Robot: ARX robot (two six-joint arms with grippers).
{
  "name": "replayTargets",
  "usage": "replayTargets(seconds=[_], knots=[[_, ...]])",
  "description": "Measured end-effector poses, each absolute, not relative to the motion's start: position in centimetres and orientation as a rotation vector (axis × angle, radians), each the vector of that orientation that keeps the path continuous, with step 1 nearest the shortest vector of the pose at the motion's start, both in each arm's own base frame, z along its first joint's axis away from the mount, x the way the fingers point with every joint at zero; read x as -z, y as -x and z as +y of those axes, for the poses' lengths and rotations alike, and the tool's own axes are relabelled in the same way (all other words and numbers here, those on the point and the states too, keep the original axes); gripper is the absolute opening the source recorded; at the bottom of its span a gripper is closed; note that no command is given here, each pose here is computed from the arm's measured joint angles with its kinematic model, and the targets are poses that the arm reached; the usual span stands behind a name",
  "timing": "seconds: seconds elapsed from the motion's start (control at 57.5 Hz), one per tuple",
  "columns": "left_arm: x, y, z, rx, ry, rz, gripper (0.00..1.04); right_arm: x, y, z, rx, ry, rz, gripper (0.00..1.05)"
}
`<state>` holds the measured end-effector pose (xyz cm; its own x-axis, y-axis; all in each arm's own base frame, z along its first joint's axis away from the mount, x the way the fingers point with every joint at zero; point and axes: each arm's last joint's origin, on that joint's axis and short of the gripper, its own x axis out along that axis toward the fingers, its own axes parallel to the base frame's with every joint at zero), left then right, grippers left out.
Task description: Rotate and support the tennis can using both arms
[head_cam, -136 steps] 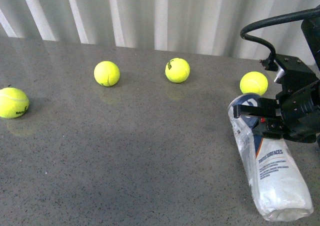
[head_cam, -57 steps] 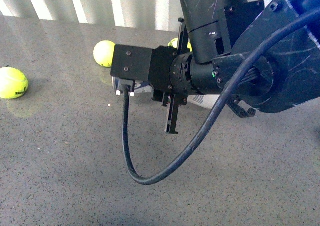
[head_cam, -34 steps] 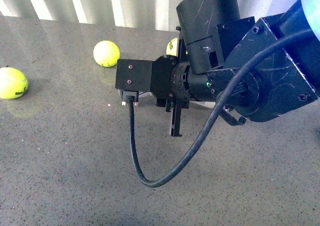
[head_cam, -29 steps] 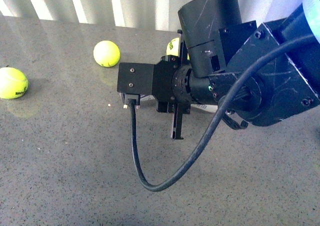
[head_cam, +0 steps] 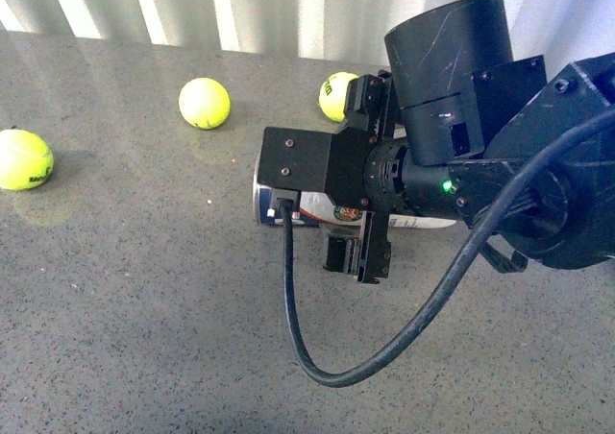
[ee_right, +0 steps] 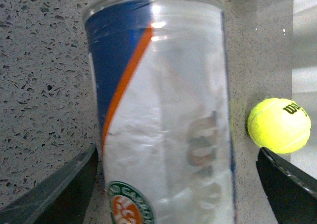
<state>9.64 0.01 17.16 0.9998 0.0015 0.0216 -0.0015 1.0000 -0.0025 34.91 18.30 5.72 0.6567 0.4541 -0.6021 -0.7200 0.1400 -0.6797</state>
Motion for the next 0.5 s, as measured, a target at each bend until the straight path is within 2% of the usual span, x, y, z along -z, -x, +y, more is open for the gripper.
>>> replayTargets(seconds=[0.087,0.505], knots=[[-17.2,-9.6,0.0,-0.001,0.002,-0.022,0.98,-6.5,-34.8,18.0,-0.853,1.131,0.276,0.97],[-17.2,-9.6,0.0,-0.001,0.002,-0.022,0.98,-10.3,-34.0,15.0,-0.76,1.038,0.281,0.97]])
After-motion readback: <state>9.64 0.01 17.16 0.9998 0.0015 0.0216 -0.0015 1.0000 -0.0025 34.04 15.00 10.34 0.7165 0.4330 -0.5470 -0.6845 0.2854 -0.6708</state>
